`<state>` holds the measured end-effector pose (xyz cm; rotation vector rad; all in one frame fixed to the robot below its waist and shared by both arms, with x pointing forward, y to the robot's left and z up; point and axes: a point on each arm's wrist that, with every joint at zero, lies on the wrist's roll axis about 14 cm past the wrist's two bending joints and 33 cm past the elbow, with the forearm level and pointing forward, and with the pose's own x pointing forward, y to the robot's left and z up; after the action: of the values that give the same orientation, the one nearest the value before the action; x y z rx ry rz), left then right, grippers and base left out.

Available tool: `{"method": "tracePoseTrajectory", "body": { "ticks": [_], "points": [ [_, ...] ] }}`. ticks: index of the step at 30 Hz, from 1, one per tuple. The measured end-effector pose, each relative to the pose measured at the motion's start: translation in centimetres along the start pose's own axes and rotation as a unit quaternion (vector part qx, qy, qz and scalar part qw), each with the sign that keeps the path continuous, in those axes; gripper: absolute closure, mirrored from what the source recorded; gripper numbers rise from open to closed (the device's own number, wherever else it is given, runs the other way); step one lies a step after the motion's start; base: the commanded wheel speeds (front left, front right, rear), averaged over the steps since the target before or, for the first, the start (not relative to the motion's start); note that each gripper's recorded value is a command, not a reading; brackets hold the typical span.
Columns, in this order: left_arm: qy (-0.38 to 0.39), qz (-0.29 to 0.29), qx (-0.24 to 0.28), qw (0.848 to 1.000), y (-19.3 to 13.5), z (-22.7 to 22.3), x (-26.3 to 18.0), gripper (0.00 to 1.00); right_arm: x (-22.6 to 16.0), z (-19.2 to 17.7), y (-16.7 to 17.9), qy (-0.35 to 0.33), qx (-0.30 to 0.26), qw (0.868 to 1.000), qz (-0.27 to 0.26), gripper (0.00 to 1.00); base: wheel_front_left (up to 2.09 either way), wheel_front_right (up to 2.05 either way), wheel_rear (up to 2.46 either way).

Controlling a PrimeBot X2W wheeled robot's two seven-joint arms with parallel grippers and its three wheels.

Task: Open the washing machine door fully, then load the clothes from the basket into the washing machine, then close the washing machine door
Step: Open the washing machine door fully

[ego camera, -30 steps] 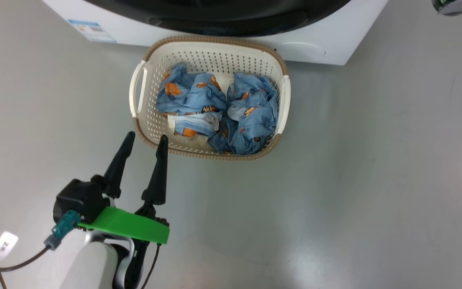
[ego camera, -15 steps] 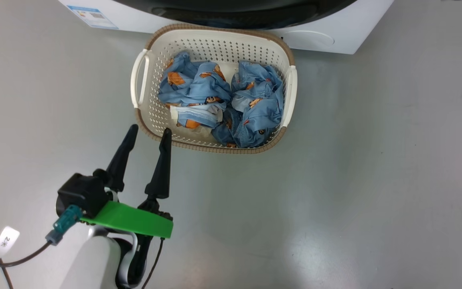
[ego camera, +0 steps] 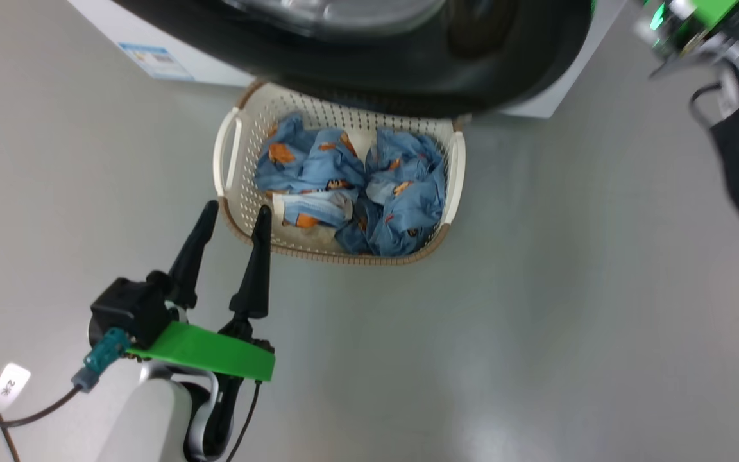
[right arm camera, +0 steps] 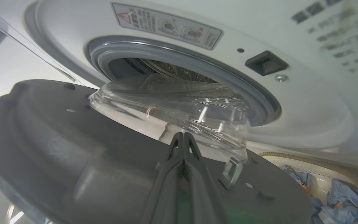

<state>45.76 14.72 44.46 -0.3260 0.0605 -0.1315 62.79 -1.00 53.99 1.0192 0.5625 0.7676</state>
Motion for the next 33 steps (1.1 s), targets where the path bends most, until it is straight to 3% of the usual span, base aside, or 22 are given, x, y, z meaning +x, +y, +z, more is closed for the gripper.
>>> {"method": "tracePoseTrajectory", "body": {
  "ticks": [20, 33],
  "points": [
    [-0.031, 0.023, 0.0, 0.999, -0.2, 3.1, -5.8, 0.0, -3.8, -8.9, 5.8, 0.086, -0.009, 0.996, 0.025, 1.0, 0.0, 0.0, 0.0],
    [-0.054, 0.036, 0.007, 0.998, 0.0, 4.7, -8.8, 0.0, -4.7, -14.6, 9.1, 0.153, -0.016, 0.987, 0.053, 1.0, 0.0, 0.0, 0.0]
  ]
}}
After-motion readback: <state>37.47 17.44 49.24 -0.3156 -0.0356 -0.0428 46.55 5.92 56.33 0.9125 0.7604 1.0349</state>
